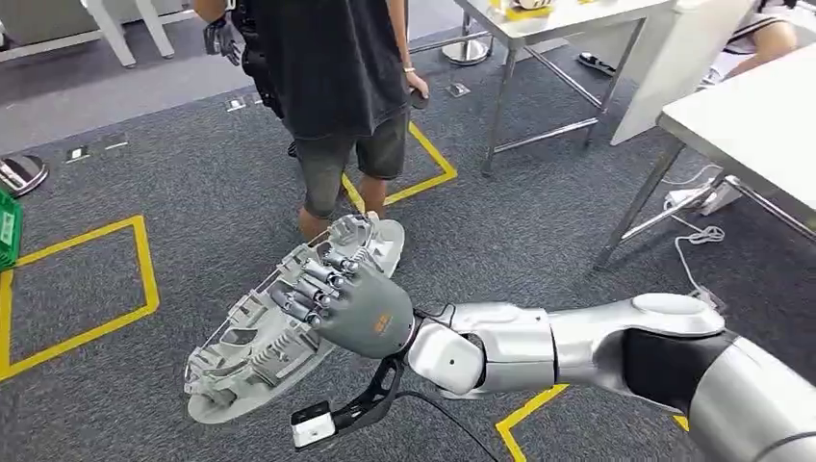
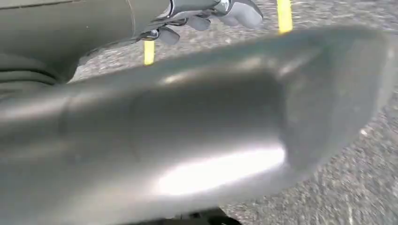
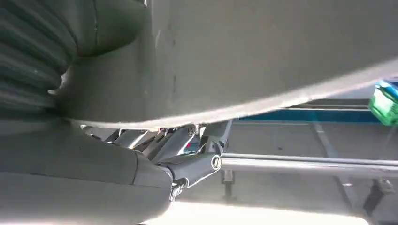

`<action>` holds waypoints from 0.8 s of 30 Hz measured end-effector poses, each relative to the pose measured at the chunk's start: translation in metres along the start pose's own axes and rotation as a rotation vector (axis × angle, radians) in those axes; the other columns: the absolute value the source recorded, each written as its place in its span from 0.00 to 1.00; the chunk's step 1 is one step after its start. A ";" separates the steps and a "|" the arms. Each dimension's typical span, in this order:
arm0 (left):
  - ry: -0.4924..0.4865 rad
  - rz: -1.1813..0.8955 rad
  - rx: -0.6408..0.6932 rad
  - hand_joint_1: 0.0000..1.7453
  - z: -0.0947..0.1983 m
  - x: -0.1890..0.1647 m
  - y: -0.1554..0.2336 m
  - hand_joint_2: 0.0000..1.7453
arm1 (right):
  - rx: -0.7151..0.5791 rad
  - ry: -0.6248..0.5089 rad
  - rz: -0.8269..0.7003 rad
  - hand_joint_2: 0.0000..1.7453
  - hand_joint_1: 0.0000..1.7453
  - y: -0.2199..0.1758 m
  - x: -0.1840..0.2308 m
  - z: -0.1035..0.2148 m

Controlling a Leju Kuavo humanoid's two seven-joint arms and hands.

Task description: Take the parts from the cabinet and place them on the table.

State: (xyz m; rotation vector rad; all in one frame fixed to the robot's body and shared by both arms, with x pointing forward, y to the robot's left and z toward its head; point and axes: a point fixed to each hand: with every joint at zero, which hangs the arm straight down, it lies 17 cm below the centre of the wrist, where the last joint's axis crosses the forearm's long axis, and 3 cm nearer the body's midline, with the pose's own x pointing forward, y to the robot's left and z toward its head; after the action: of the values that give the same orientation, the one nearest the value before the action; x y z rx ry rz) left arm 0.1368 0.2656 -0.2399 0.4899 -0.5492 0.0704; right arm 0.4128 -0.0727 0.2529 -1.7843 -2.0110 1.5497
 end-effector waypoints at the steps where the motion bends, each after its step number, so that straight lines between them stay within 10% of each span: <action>1: 0.002 0.003 0.001 0.00 0.000 -0.001 0.000 0.00 | -0.003 -0.001 -0.003 1.00 1.00 0.000 0.001 0.000; 24: 0.012 0.023 0.026 0.00 -0.001 0.000 0.005 0.00 | -0.001 -0.006 -0.035 1.00 1.00 0.015 -0.002 0.000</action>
State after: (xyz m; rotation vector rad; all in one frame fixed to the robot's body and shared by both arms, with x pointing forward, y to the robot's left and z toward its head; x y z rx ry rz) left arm 0.1362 0.2703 -0.2390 0.5086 -0.5431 0.1022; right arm 0.4241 -0.0767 0.2440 -1.7372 -2.0342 1.5470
